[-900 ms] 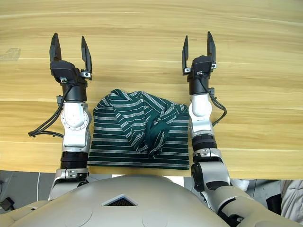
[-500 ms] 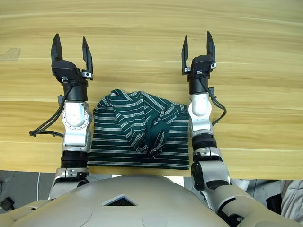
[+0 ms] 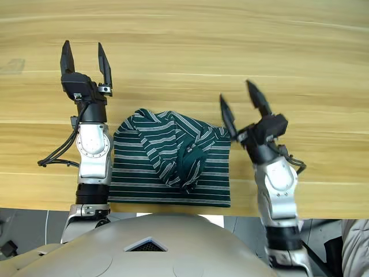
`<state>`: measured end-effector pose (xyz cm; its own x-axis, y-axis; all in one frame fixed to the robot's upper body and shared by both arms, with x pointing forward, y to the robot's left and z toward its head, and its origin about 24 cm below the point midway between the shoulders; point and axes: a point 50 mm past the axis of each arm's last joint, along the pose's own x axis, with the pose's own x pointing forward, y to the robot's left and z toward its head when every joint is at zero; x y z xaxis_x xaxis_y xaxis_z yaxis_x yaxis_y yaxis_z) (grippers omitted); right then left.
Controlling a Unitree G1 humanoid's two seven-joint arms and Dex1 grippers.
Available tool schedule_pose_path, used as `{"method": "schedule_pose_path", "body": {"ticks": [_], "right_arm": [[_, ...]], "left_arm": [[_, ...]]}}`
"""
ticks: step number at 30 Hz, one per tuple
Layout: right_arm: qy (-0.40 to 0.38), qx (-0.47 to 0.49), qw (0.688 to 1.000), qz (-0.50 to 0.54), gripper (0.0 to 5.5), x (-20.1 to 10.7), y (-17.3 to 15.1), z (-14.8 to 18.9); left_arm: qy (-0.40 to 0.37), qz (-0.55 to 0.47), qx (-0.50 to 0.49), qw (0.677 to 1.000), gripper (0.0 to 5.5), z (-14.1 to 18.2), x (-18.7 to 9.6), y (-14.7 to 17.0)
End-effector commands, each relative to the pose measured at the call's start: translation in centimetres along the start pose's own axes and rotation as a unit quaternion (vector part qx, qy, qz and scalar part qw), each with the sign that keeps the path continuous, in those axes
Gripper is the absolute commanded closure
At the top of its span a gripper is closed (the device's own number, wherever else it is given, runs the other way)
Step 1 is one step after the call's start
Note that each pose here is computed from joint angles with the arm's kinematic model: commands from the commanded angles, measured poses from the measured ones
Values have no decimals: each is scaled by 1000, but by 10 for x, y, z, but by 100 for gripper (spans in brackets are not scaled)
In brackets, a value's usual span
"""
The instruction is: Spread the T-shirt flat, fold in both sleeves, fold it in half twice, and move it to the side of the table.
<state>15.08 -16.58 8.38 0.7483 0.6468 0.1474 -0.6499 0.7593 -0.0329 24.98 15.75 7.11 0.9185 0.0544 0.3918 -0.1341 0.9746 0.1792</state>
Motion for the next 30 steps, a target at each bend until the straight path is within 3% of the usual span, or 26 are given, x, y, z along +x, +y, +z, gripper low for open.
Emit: {"method": "schedule_pose_path", "body": {"ticks": [1, 4, 8, 24, 30], "right_arm": [[130, 100, 985, 58, 249, -26, 15, -19], [213, 139, 962, 98, 249, -42, 32, -36], [238, 138, 955, 114, 249, -46, 36, -43], [241, 112, 957, 119, 249, -42, 38, -58], [246, 159, 953, 81, 249, -38, 39, -64]], "left_arm": [[10, 19, 6, 1000, 235, -1, -2, 7], [12, 21, 6, 1000, 235, -1, -2, 6], [14, 23, 6, 1000, 235, -1, -1, 5], [20, 28, 6, 999, 235, -2, -3, 8], [21, 33, 9, 999, 235, -3, -5, 12]]}}
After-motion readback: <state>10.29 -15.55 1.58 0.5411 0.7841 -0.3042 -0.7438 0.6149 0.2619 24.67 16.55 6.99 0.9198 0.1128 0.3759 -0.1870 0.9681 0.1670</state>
